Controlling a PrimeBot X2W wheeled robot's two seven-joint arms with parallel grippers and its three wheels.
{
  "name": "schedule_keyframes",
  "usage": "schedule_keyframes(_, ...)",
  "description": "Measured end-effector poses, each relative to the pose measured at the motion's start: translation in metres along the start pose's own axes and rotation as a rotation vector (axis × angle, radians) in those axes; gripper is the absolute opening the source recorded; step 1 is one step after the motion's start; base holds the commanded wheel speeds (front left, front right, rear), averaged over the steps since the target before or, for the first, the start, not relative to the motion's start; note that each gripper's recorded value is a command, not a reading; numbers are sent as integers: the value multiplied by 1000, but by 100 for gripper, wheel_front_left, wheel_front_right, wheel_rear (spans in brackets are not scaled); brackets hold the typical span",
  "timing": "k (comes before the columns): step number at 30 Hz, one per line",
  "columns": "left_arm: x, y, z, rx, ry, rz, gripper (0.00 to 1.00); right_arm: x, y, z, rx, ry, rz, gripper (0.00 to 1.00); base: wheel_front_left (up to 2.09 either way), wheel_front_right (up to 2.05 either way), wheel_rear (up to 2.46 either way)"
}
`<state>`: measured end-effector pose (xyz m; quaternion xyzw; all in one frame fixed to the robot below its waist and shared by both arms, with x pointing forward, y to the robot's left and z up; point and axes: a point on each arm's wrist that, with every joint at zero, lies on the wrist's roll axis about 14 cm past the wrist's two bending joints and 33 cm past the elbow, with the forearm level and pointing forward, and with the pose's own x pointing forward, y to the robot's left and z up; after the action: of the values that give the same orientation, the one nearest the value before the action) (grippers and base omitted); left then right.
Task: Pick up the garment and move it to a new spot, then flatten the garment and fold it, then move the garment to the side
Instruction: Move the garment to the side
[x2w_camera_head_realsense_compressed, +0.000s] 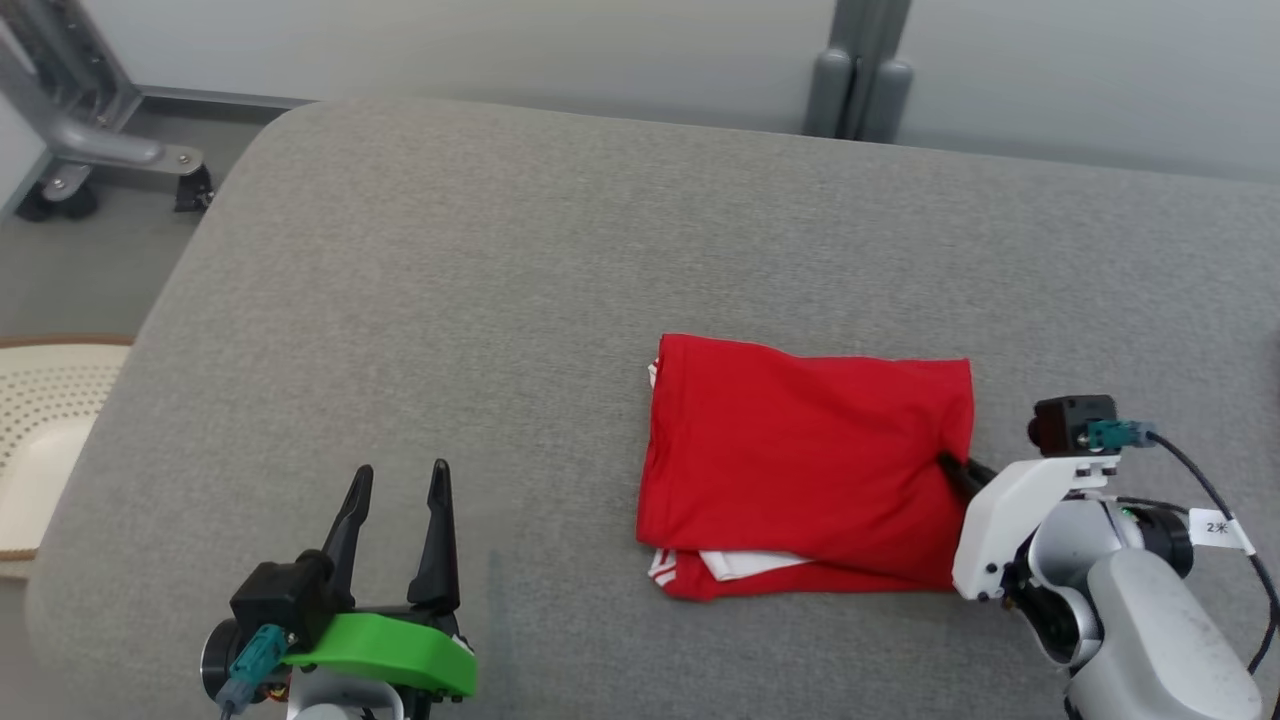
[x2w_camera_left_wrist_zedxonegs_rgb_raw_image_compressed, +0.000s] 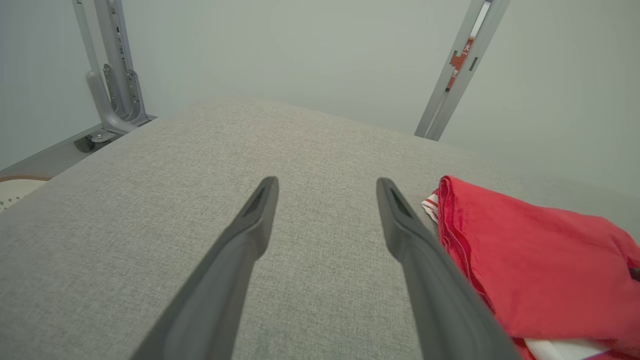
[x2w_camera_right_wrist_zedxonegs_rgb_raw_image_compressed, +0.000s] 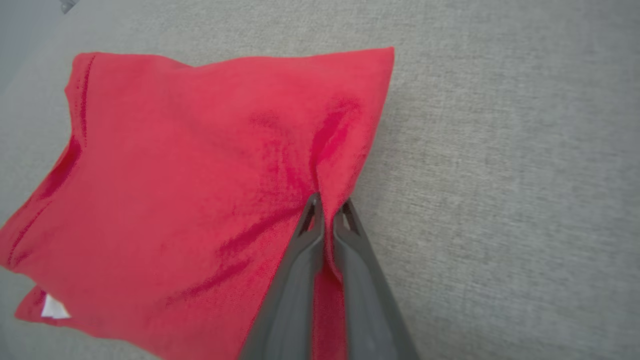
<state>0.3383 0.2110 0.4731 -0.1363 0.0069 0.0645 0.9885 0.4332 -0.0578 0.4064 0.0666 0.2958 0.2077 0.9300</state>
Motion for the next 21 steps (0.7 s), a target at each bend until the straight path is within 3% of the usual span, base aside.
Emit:
schedule_keyframes(12, 49, -107, -22, 5, 51, -329, 100, -85, -131, 34, 32, -187, -328, 0, 0, 0, 0)
schedule_keyframes(21, 66, -189, -54, -4, 120, -566, 100, -144, -183, 22, 116, -257, -519, 0, 0, 0, 0)
